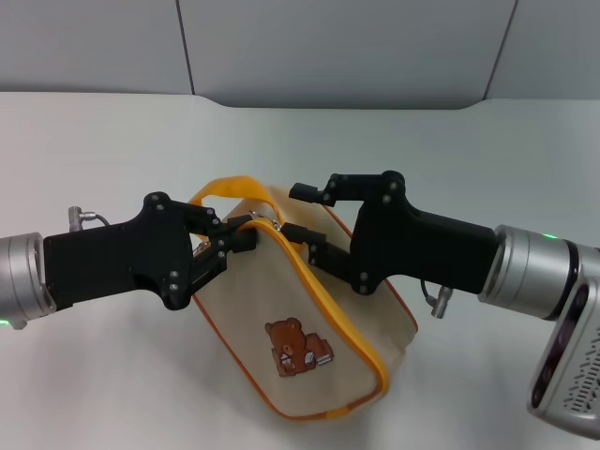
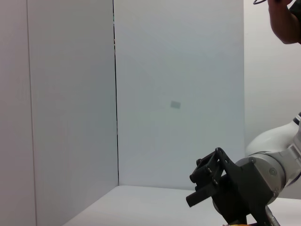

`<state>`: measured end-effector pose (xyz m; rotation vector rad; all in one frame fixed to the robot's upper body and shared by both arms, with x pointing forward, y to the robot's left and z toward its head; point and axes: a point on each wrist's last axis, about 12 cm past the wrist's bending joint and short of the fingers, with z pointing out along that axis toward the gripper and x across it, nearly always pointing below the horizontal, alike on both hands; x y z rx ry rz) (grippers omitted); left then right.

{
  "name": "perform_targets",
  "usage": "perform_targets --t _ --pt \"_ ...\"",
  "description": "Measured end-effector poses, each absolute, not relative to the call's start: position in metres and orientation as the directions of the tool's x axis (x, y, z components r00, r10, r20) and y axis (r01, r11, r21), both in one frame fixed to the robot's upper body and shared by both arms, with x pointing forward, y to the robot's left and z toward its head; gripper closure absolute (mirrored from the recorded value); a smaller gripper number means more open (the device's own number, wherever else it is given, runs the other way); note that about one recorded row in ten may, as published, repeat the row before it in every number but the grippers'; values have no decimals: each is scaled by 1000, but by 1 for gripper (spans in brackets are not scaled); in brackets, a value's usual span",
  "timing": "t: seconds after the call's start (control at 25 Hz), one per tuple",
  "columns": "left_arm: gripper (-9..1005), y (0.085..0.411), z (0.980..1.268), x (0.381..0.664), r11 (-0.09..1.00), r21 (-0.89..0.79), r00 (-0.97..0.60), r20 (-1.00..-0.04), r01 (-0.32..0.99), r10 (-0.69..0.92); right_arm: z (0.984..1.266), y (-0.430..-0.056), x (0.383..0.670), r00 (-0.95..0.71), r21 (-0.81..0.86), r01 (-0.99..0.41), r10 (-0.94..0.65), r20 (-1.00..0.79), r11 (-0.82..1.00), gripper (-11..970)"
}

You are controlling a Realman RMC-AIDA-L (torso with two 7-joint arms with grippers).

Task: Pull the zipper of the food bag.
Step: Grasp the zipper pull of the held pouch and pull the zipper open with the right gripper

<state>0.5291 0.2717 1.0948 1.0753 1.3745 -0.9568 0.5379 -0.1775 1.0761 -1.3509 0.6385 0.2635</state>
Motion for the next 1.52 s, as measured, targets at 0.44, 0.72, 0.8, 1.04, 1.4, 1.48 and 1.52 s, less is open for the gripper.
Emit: perform_targets --t 0.44,0.72,0.8,1.04,1.4,1.48,1.52 --pt "945 278 1097 529 276 29 3 -996 961 93 1074 -173 534 797 -809 -550 -160 -582 208 602" --pt "945 280 1099 527 268 28 4 -996 963 89 1074 -172 531 794 -803 -559 -144 -590 208 607" --pt "945 281 1099 526 268 26 3 -996 963 88 1074 -172 532 794 -803 -558 -146 -590 209 608" --pt "944 283 1097 522 265 28 5 -996 964 86 1073 -171 534 790 -803 -559 -160 -591 206 612" --pt "944 284 1097 520 258 26 5 -997 966 80 1072 -167 533 778 -790 -579 -151 -609 202 618" --pt "944 284 1097 520 257 25 5 -997 966 79 1072 -167 533 777 -789 -581 -151 -611 202 619" --pt "944 284 1097 519 255 25 5 -997 967 79 1071 -167 532 775 -786 -584 -150 -615 202 620"
